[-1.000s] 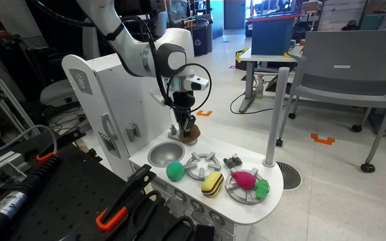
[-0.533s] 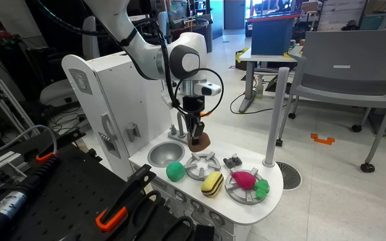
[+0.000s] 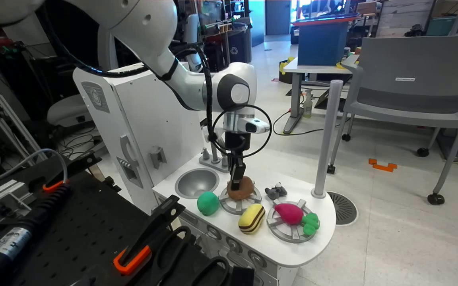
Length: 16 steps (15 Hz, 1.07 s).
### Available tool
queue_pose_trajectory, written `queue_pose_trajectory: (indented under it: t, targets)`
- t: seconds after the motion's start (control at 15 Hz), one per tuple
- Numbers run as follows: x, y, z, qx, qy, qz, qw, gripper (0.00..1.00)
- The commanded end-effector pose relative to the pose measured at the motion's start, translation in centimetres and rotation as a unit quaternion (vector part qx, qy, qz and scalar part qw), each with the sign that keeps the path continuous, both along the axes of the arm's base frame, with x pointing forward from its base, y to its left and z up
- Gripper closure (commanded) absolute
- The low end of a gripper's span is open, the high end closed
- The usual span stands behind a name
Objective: Remove the plushy from the sink and put it on the silver thing
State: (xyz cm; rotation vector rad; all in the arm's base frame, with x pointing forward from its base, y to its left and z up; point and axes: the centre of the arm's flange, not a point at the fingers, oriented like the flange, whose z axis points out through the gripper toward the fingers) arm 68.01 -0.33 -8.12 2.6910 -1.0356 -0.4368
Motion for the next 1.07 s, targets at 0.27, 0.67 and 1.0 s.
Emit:
queue_pose_trajectory:
  t: [0.27, 0.67, 1.0]
  targets:
    - [3.0, 0.8, -0.8, -0.008, 0.0, -0.012, 0.9999, 0.22]
    - [-0.2, 0.7, 2.5, -0.007, 0.018, 0.011, 0.9997, 0.0]
    - [-4.0, 1.4, 8.9, 0.062, 0.007, 0.074, 0.9953, 0.0]
